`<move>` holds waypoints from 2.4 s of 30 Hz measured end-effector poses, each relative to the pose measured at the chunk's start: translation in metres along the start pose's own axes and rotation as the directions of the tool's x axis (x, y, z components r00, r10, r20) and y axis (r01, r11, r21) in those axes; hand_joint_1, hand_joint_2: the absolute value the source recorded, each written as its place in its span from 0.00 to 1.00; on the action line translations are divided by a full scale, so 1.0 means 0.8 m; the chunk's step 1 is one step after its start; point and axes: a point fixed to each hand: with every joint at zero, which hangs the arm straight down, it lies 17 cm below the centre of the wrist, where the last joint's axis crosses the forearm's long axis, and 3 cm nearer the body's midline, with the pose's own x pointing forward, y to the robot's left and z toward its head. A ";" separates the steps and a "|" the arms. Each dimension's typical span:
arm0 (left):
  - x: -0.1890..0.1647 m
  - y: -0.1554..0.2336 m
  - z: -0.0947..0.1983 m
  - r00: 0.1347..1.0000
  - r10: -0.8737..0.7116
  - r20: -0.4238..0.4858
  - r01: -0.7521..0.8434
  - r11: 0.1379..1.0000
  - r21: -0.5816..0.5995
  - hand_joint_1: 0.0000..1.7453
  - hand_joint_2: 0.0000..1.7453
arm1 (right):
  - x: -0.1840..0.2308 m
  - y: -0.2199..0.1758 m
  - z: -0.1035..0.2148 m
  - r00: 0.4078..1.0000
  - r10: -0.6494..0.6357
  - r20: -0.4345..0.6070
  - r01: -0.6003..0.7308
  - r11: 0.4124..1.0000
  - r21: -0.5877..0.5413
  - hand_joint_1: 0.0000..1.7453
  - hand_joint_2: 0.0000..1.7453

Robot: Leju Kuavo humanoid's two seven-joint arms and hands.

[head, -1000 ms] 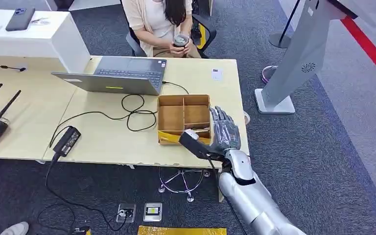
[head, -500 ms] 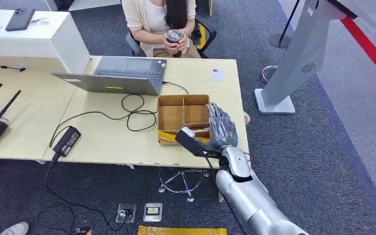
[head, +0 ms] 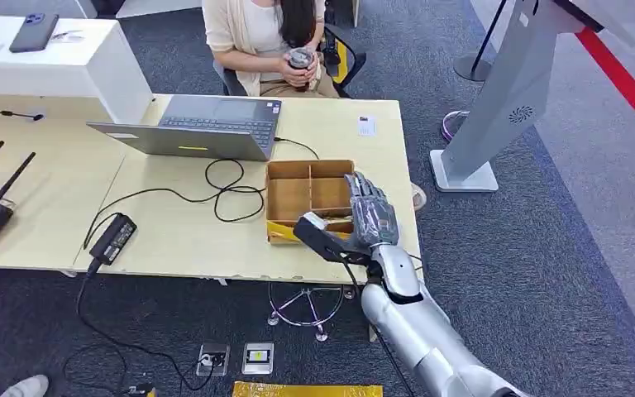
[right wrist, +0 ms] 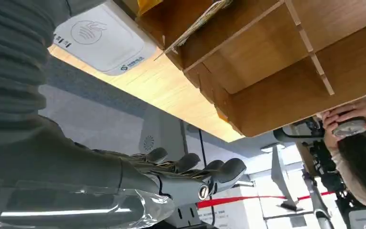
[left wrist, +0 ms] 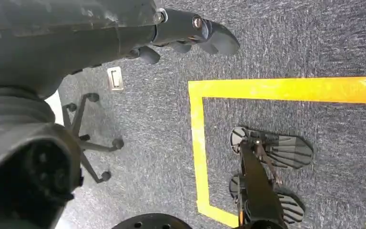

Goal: Pass the card to the sensor for recognition and then transmit it.

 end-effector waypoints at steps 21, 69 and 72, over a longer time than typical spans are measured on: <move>0.005 0.001 0.000 1.000 -0.016 0.006 0.016 1.000 0.000 0.00 0.00 | -0.006 0.000 -0.008 0.997 0.072 0.004 -0.072 0.997 0.022 0.00 1.00; 0.007 -0.001 0.000 0.999 -0.032 0.004 0.032 1.000 0.002 0.00 0.00 | 0.006 0.040 0.002 0.997 0.073 0.014 -0.074 0.990 0.124 0.00 1.00; 0.006 0.000 0.000 0.999 -0.032 0.003 0.032 0.999 0.004 0.00 0.00 | 0.005 0.042 0.003 0.997 0.074 0.010 -0.074 0.989 0.130 0.00 1.00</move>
